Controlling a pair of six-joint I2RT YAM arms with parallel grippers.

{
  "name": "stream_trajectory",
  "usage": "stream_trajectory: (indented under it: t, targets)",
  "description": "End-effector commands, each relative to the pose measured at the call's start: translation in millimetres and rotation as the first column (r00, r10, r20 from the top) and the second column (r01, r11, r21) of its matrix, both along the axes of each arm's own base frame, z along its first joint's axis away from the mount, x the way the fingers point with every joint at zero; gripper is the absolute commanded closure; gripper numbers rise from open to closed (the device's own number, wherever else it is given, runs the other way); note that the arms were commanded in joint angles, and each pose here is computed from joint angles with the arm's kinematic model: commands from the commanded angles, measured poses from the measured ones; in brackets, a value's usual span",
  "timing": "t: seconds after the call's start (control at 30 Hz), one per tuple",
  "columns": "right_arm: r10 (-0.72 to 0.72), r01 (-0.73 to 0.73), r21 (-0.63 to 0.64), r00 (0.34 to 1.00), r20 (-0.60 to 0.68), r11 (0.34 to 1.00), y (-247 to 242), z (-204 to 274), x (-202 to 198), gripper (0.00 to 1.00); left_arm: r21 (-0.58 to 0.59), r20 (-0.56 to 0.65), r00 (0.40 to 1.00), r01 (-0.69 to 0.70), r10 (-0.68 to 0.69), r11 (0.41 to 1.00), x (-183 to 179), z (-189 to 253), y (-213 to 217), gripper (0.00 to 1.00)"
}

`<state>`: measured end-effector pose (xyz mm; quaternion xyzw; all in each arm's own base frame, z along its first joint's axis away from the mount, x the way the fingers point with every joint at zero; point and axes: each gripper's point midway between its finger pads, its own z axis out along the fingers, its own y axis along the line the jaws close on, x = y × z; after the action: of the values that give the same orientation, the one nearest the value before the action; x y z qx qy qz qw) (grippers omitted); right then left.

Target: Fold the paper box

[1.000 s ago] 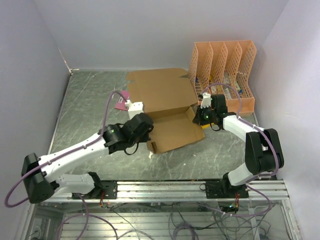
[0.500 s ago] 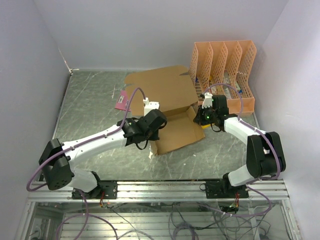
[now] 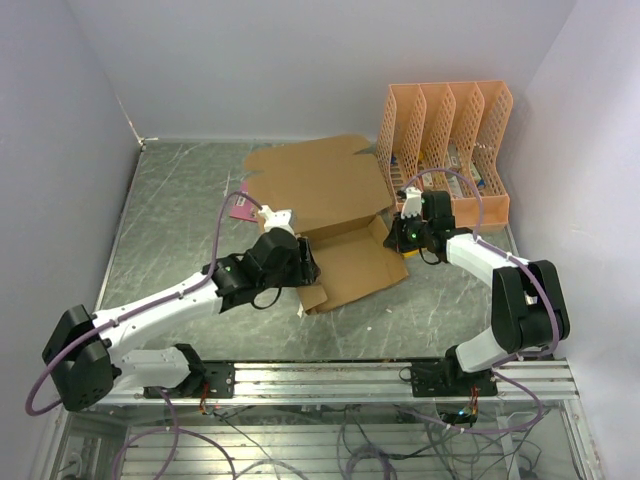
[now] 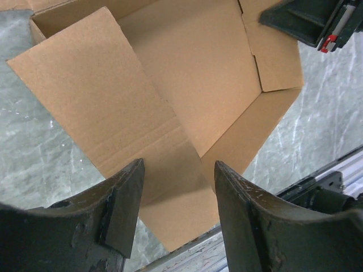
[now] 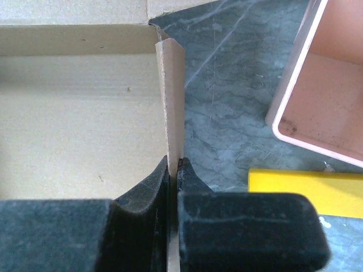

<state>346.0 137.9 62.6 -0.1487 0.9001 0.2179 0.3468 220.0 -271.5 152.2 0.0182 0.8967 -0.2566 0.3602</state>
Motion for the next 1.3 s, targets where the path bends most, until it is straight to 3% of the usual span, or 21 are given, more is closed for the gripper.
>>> stream_trajectory:
  t: [0.0,0.1,0.23,0.33,0.43,0.67,0.8,0.9,1.27]
  targets:
    - [0.028,-0.028,0.043,1.000,0.001,0.999,10,6,1,1.00,-0.166,0.021,1.000,0.010,-0.006,0.986,4,8,-9,0.37]
    - [0.030,-0.030,0.042,1.000,-0.001,0.999,10,5,1,1.00,-0.237,0.048,0.999,0.003,0.009,0.971,4,14,-6,0.39]
    - [0.031,-0.031,0.043,1.000,-0.003,0.999,11,5,1,1.00,-0.256,0.059,0.997,-0.041,0.058,0.966,6,17,6,0.60]
    - [0.031,-0.031,0.044,1.000,0.000,0.999,11,6,1,1.00,-0.206,0.037,0.995,-0.079,0.088,0.975,6,9,17,0.80]
    - [0.028,-0.028,0.044,1.000,0.003,0.999,11,7,1,1.00,-0.135,0.014,0.994,-0.103,0.106,0.985,7,1,24,0.93]
    - [0.028,-0.028,0.045,1.000,0.007,0.999,10,8,2,1.00,0.058,-0.021,0.993,-0.114,0.115,0.992,8,-17,41,0.93]
    - [0.029,-0.029,0.047,1.000,0.005,0.998,11,8,2,1.00,0.145,-0.042,0.993,-0.103,0.110,0.984,8,-19,47,0.73]
    - [0.029,-0.029,0.047,1.000,0.005,0.998,11,8,2,1.00,0.210,-0.074,0.992,-0.086,0.103,0.974,6,-25,50,0.64]
    - [0.025,-0.026,0.049,1.000,0.016,0.998,11,12,3,1.00,0.361,-0.137,0.985,-0.049,0.105,0.931,3,-31,61,0.65]
